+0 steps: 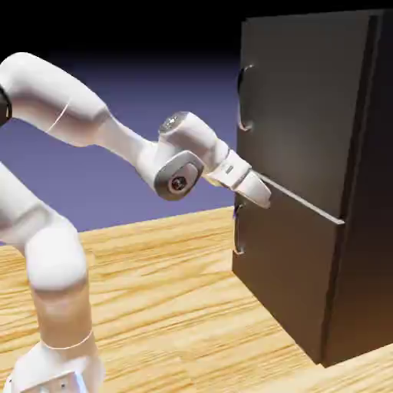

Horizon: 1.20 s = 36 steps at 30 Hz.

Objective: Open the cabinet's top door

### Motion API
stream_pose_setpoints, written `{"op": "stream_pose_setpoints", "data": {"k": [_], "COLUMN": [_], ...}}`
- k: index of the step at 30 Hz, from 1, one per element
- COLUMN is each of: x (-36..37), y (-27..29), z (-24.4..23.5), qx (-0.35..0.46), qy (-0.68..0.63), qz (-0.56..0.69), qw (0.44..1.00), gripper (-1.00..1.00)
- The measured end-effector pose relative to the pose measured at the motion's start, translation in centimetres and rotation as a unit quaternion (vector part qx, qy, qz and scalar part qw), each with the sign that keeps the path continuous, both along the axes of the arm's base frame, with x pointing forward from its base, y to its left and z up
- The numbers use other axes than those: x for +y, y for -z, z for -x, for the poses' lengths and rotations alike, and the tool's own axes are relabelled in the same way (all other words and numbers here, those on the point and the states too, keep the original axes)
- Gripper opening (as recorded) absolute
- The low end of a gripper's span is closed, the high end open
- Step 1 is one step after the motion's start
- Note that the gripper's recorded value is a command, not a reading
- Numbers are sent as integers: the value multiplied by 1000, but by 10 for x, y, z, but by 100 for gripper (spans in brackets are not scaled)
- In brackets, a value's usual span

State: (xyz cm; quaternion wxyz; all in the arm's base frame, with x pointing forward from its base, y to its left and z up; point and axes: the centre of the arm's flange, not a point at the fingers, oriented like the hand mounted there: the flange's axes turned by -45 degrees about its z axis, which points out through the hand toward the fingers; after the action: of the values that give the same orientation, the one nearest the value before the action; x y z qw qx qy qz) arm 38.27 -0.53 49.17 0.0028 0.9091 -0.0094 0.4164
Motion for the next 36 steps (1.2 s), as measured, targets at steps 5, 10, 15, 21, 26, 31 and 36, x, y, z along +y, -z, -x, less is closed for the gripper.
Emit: {"op": "stream_pose_setpoints", "data": {"k": [5, 10, 15, 21, 26, 31, 36], "x": [-10, -8, 8, 43, 82, 125, 164], "y": [-58, -107, -146, -176, -185, -178, -156], "z": [20, 46, 73, 97, 105, 99, 77], "qx": [-59, -118, -175, -238, -283, -317, -339], "qy": [47, 79, 97, 100, 91, 73, 49], "qz": [-30, -54, -70, -76, -70, -54, -30], "qw": [997, 988, 977, 963, 952, 944, 939], "gripper": [100, 100, 100, 100, 100, 100, 100]}}
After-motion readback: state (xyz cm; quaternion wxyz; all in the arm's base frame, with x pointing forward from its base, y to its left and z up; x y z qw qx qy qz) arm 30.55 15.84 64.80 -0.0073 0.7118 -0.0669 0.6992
